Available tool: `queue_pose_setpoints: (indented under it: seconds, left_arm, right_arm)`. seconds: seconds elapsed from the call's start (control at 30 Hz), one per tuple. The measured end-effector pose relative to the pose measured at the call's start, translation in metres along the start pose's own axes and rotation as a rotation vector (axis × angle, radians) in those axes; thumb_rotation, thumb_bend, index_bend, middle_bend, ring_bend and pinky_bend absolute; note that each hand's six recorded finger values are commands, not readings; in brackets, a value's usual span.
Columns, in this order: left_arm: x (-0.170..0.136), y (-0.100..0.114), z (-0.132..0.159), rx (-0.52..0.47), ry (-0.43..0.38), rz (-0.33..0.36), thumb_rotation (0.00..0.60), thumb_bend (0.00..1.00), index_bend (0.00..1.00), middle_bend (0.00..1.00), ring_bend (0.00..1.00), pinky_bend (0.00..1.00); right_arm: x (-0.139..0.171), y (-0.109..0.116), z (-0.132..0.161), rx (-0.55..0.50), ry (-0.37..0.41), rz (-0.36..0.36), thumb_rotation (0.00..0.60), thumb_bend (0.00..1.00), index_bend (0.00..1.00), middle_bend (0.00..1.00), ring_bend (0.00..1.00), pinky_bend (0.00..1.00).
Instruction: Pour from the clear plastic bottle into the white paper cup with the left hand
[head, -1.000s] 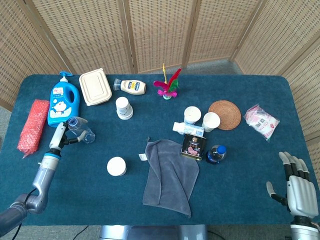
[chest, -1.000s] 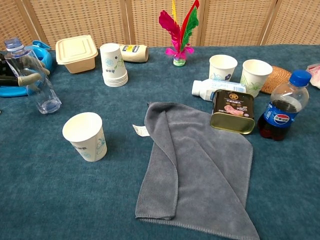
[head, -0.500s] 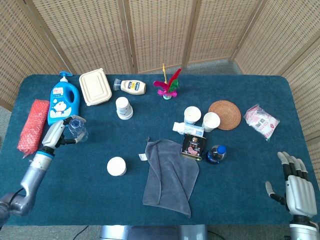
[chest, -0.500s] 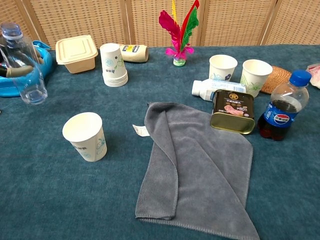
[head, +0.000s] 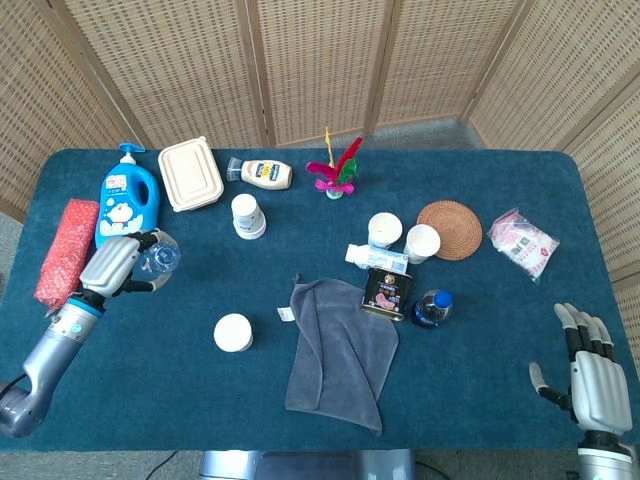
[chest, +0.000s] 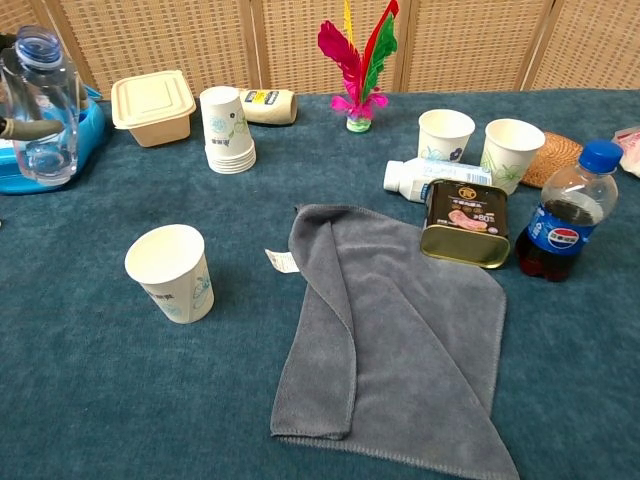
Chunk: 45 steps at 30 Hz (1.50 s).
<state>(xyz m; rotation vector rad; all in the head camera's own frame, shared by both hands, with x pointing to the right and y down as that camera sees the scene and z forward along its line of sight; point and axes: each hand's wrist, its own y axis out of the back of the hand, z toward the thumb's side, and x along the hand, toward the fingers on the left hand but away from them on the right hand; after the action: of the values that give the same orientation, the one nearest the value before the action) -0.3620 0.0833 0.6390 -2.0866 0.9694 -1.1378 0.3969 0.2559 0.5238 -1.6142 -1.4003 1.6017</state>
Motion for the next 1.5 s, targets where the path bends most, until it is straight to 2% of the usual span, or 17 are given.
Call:
queue_pose_setpoints:
  seconds: [0.53,0.9,1.5]
  left_arm:
    - [0.014,-0.008,0.037,0.211,-0.101,-0.141,0.599,0.44,0.38,0.38,0.35,0.42]
    - [0.009,-0.011,0.043,0.363,-0.144,-0.182,0.597,0.45,0.38,0.38,0.35,0.41]
    - [0.007,-0.016,0.045,0.481,-0.184,-0.212,0.598,0.46,0.38,0.39,0.35,0.39]
  right_arm:
    - [0.005,0.002,-0.004,-0.011,-0.007,-0.014,0.6,0.39,0.0,0.03,0.0,0.0]
    - [0.004,0.0,-0.002,-0.013,0.004,-0.011,0.6,0.39,0.0,0.03,0.0,0.0]
    - [0.006,0.001,-0.003,-0.024,0.001,-0.019,0.6,0.4,0.0,0.03,0.0,0.0]
